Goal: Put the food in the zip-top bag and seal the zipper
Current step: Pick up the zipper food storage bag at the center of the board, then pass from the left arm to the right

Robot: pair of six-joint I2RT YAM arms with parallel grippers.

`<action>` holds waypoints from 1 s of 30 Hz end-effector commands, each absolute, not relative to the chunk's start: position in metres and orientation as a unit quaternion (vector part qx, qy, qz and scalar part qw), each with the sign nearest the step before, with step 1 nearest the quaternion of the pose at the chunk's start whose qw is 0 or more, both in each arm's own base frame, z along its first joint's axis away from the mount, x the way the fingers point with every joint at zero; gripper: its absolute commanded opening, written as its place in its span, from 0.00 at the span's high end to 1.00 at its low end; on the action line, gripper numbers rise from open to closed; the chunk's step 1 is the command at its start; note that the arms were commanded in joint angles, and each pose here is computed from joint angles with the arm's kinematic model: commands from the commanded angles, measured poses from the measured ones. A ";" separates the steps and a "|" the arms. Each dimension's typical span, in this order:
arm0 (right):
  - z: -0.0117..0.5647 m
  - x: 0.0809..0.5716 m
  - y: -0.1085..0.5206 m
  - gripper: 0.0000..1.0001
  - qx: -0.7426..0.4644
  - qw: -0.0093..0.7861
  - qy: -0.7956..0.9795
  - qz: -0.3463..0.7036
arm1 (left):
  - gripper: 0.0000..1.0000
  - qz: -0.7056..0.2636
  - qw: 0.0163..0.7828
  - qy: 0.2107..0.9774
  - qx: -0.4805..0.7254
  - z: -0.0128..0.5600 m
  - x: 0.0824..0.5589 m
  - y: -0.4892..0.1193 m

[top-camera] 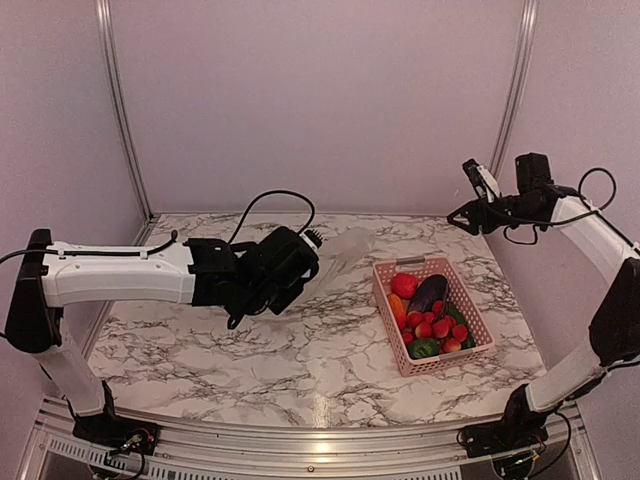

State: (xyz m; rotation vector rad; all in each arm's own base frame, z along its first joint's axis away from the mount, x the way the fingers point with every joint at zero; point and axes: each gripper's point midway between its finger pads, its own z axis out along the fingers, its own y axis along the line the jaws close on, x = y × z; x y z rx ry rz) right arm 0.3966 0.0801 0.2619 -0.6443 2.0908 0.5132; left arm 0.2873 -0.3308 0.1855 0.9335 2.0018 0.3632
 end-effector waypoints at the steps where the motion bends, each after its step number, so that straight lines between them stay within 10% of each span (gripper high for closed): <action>1: 0.272 0.373 0.157 0.38 -0.327 0.399 0.815 0.264 | 1.00 0.079 0.432 0.844 0.309 0.181 0.298 -0.348; 18: 0.329 0.300 0.320 0.39 -0.500 0.380 0.711 0.316 | 1.00 -0.101 0.497 0.861 0.020 0.242 0.311 -0.330; 30: 0.333 0.293 0.392 0.18 -0.517 0.367 0.701 0.327 | 1.00 -0.259 0.530 0.808 0.006 0.287 0.303 -0.356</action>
